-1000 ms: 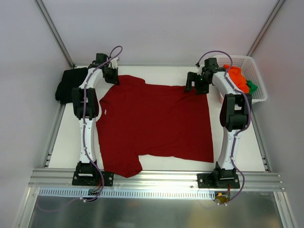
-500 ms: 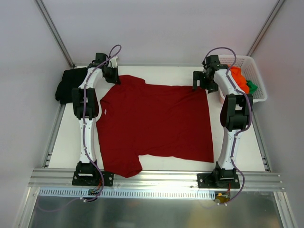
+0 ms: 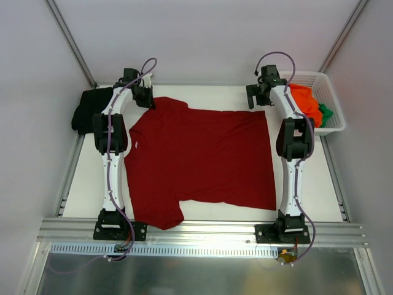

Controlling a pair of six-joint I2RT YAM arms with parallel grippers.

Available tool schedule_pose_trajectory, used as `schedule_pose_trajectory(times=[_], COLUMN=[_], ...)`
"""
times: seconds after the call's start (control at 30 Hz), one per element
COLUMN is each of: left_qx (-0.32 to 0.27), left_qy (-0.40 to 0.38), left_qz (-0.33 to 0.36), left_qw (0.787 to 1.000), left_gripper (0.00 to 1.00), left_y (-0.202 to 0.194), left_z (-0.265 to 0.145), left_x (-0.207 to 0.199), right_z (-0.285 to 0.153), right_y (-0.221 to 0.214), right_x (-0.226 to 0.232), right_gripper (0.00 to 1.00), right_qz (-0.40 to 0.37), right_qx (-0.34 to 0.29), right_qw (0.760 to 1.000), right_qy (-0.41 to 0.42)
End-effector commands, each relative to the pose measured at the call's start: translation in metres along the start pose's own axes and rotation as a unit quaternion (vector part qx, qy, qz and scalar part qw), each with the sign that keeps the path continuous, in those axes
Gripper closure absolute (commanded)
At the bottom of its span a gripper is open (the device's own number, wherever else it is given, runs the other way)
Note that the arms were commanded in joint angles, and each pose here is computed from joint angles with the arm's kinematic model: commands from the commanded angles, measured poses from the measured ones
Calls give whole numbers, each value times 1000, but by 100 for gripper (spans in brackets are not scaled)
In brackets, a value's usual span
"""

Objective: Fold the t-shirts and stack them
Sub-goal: Fold the tshirt

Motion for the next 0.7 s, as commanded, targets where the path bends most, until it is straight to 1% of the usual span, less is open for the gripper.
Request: schedule_pose_trajectory(times=[0.0, 0.07, 0.23, 0.37, 0.47, 0.57, 0.6, 0.67], left_qx=[-26, -24, -24, -25, -25, -23, -23, -21], left_qy=[23, 22, 22, 22, 22, 21, 23, 23], left_qz=[29, 32, 32, 30, 28, 27, 28, 28], left_qw=[999, 999, 999, 999, 999, 999, 999, 999], left_gripper=[100, 100, 100, 100, 100, 100, 100, 100], left_y=[30, 29, 30, 30, 30, 28, 29, 27], left_z=[-39, -40, -43, -42, -41, -40, -41, -40], left_x=[-3, -4, -5, -5, -5, -5, -5, -4], right_z=[15, 21, 28, 33, 35, 33, 31, 29], right_y=[-2, -10, -27, -39, -42, -42, -41, -45], right_x=[8, 8, -8, -16, -19, -20, -17, -17], right_gripper=[1, 1, 1, 1, 7, 18, 30, 46], right_qz=[-40, -47, -69, -72, -66, -55, -52, -49], right_qx=[17, 32, 63, 80, 85, 88, 87, 92], right_qw=[999, 998, 996, 994, 994, 995, 995, 994], right_qy=[27, 28, -10, -9, -1, 13, 24, 29])
Point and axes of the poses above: each gripper's point midway between its finger pads, its own z axis out along the fingers, its own x axis along the line the jaws close on, y = z × x, the point moved 1 cm from there along -z, back along the fingers, and after that the axes turned 15 degrees about z, right-handed, at the moved point
